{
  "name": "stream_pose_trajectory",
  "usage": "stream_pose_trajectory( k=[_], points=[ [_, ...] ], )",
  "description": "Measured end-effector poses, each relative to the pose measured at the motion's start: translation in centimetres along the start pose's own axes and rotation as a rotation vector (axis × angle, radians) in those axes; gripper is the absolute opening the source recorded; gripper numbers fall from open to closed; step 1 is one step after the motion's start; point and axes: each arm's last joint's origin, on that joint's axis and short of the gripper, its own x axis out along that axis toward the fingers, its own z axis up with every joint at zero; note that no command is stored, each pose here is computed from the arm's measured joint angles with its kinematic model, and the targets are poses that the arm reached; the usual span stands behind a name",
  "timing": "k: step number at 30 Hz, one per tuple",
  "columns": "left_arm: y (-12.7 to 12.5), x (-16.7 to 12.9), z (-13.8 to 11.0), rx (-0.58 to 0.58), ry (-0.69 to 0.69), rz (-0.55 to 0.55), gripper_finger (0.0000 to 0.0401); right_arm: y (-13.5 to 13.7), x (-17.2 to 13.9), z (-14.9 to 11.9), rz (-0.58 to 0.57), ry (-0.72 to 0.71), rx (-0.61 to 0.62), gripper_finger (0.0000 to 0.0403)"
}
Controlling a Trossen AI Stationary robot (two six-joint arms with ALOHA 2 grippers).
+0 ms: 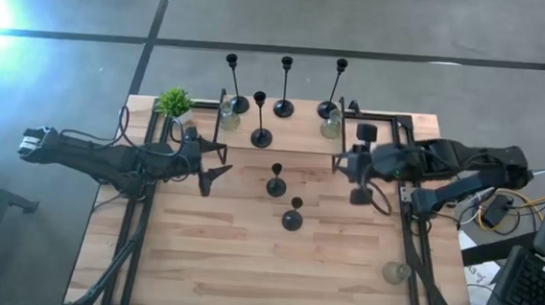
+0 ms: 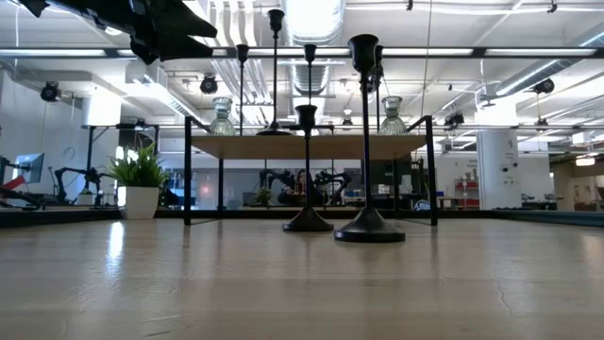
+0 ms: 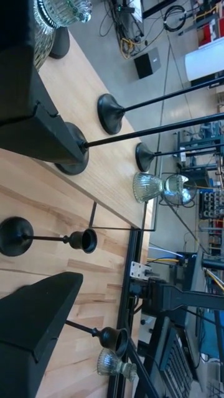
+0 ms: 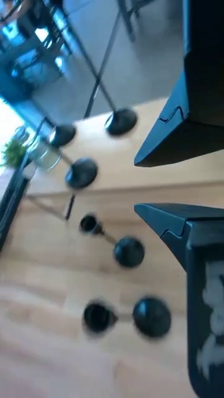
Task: Pick & Place candle stick holders
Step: Put the green candle holder on the shelf
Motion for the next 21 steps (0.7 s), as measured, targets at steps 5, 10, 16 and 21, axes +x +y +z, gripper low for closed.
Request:
stream_pose_trajectory(
  k=[5, 10, 16, 21],
  points=[
    [0.0, 0.0, 0.0, -0.001, 0.000, 0.000, 0.0300, 1.9, -1.6, -0.2, 0.085, -0.011, 0.037, 0.0076],
    [0.0, 0.0, 0.0, -0.001, 0.000, 0.000, 0.0300, 3.3, -2.7, -0.7, 0.148, 0.024, 0.107, 0.0055],
    [0.0, 0.0, 0.0, -0.008, 0.003, -0.003, 0.0300, 4.7, -2.8, -1.4, 0.185, 0.071, 0.168, 0.0037],
    [-0.1, 0.0, -0.1, -0.003, 0.014, -0.038, 0.0300, 5.6, -1.5, -2.8, 0.144, 0.136, 0.209, 0.0032]
  ],
)
